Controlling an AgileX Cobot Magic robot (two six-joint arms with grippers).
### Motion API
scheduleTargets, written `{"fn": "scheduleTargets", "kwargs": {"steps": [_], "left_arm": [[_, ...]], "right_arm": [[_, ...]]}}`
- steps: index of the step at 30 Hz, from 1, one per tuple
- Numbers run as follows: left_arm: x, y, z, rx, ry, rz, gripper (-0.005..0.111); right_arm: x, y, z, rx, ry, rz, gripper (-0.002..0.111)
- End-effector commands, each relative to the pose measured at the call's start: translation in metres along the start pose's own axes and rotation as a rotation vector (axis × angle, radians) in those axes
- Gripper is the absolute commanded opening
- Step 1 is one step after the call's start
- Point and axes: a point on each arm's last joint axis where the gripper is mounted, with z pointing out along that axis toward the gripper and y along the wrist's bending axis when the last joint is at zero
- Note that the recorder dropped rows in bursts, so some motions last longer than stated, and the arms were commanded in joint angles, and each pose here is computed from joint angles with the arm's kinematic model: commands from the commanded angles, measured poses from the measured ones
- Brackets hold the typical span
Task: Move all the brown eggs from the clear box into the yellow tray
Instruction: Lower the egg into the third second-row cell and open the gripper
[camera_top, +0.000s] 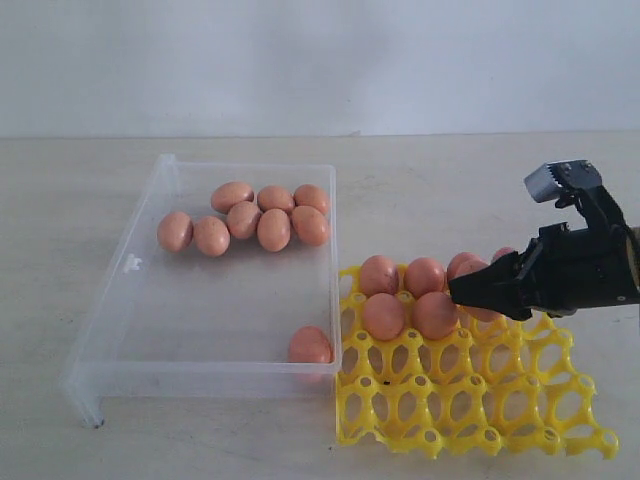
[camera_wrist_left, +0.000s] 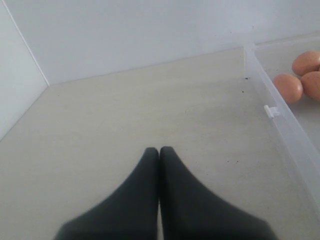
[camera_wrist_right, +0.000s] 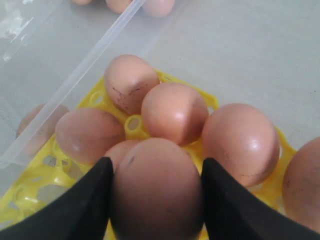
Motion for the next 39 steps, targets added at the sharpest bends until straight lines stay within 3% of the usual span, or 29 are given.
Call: {"fn": "scheduleTargets", "kwargs": {"steps": [1,4,6,11,14,21,31,35,39], "left_arm": [[0.001,0.000,0.000,0.001,0.007,0.009,-0.004],[0.001,0.000,0.000,0.001,0.007,0.009,-0.004],[0.001,0.000,0.000,0.001,0.007,0.009,-0.001],[0.001,0.002,0.000,-0.018,0.015,0.063,0.029],[0.002,0.002,0.000,-0.017,0.022,0.059,0.034],[0.002,0.002,0.000,-0.016,0.022,0.055,0.032],[0.002,0.002,0.000,-0.015,0.022,0.052,0.004],[0.002,0.001,0.000,-0.014,0.018,0.051,0.004],[0.002,0.001,0.000,-0.013,0.018,0.047,0.002]], "right_arm": [[0.000,-0.001,0.000,0.015,-0.007,-0.006,0.000],[0.000,-0.001,0.000,0.015,-0.009,-0.005,0.004],[0.000,-0.001,0.000,0.015,-0.009,-0.005,0.013],[0.000,-0.001,0.000,0.015,-0.009,-0.005,0.049],[-0.002,-0.001,0.000,0.022,-0.028,0.016,0.061],[-0.002,-0.001,0.000,0.022,-0.029,0.014,0.061],[-0.006,-0.003,-0.001,0.037,-0.069,0.069,0.060],[-0.015,0.013,-0.003,-0.145,-0.157,0.203,0.060],[-0.028,0.031,-0.010,-0.373,-0.274,0.213,0.058]]}}
